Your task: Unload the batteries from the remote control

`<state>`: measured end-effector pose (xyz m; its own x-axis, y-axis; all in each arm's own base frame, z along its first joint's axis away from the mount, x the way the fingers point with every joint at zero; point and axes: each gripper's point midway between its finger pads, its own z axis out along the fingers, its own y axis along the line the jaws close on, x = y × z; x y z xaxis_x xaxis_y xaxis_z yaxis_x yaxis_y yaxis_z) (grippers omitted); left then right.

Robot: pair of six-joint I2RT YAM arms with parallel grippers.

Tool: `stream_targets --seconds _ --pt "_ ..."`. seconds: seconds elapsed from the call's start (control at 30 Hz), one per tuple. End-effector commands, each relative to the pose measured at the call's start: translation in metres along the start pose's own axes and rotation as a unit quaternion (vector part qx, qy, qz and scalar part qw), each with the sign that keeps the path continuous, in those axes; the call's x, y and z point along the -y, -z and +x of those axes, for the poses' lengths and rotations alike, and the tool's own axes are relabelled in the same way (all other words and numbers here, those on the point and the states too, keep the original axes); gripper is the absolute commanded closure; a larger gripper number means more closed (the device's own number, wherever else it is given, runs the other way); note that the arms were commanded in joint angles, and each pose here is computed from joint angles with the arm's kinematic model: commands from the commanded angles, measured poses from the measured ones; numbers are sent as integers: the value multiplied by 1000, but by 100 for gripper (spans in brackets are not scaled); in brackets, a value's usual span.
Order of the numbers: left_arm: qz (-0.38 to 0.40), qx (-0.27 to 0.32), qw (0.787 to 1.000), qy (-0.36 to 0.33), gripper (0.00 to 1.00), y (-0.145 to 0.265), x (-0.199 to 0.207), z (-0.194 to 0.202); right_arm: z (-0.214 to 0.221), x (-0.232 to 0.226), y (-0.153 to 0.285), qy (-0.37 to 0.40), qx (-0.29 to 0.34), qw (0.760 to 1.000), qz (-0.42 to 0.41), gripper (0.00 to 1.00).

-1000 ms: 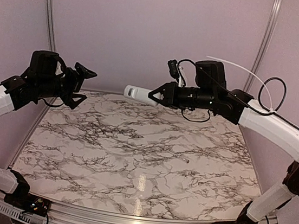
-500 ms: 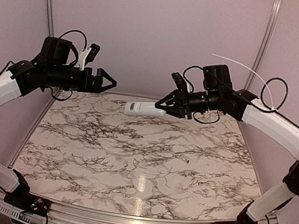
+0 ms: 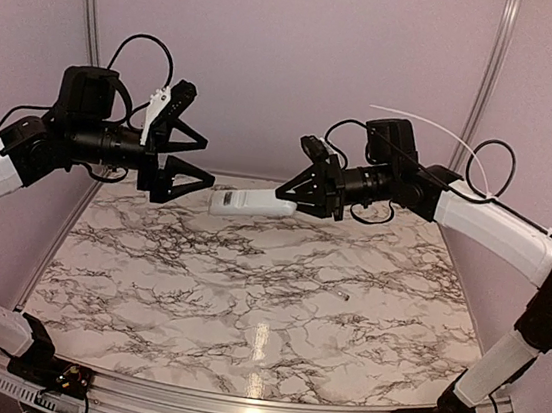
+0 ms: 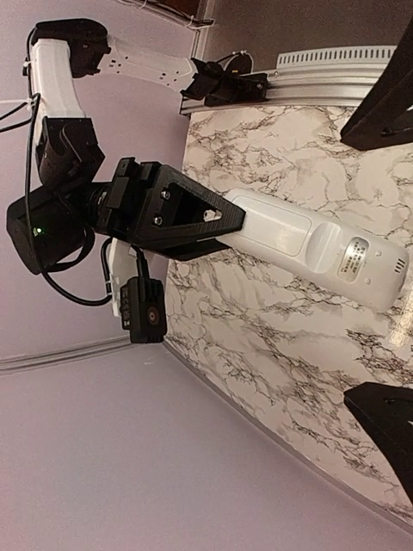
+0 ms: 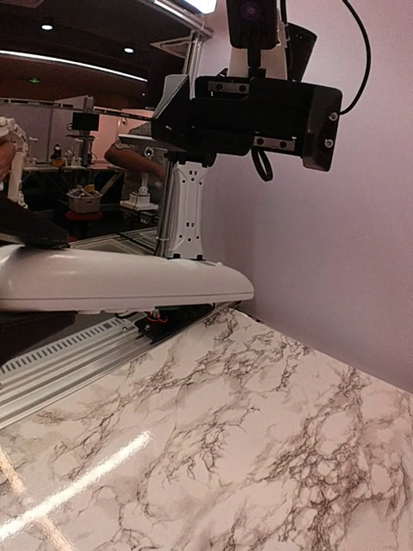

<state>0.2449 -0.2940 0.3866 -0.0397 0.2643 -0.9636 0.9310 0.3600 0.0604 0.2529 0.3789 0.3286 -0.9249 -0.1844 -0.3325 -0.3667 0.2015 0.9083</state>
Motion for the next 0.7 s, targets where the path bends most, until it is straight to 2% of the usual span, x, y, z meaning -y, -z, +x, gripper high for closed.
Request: stream_targets --seconds 0.0,0.3,0.67 --pt "61 -4 995 -76 1 -9 20 3 -9 -30 5 28 -6 999 -45 100" --pt "107 -34 988 -110 1 -38 33 16 -3 -33 6 32 -19 998 -54 100" --pt "145 -26 982 -115 6 -60 49 20 6 -58 12 62 -36 991 -109 100"
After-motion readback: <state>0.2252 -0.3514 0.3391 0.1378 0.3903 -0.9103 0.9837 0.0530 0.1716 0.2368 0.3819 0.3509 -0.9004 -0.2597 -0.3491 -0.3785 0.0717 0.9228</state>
